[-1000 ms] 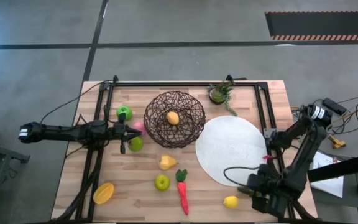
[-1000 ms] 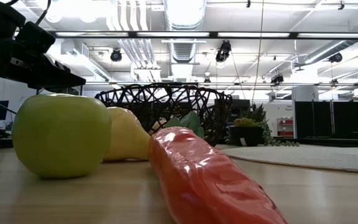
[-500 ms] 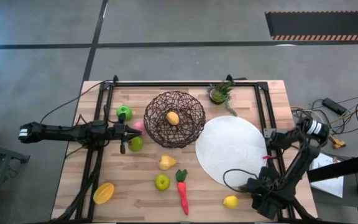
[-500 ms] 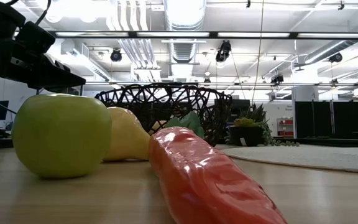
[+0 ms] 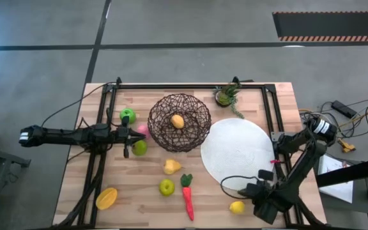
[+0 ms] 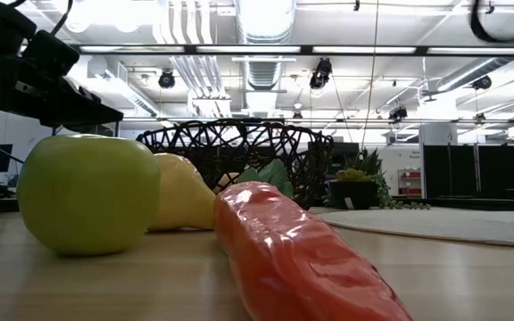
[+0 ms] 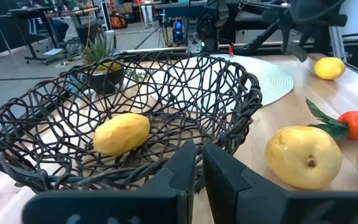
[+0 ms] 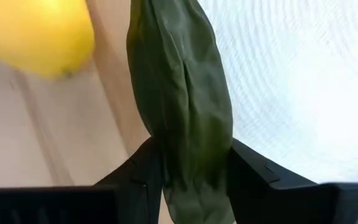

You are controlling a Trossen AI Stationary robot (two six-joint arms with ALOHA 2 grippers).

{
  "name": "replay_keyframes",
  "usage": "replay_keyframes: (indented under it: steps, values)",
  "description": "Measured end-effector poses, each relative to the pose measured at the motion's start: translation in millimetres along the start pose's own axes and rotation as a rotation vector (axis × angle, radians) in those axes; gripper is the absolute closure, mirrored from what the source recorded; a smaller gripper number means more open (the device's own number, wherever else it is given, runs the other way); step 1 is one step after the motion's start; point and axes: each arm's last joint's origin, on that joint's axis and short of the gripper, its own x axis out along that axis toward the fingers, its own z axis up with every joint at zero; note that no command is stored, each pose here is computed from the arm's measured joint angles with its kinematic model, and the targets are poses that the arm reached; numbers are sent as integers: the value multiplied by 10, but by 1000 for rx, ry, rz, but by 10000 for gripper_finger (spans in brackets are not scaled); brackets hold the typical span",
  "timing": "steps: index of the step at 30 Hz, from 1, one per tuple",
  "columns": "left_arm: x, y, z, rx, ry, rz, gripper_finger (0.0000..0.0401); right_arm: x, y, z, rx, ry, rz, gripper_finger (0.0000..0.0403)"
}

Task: Build produce basket
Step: Put the cucumber into the wire basket

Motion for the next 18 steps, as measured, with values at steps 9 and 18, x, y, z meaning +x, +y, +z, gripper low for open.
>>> replay_keyframes:
  steps: [9,18]
  values:
    - [-1,3,46,-264,-48,-3,388,-741,-224,729,-208,-223,-119,283]
    - [0,3,44,-346,-45,-5,388,-941,-880,1886,-504,-417,-270,283]
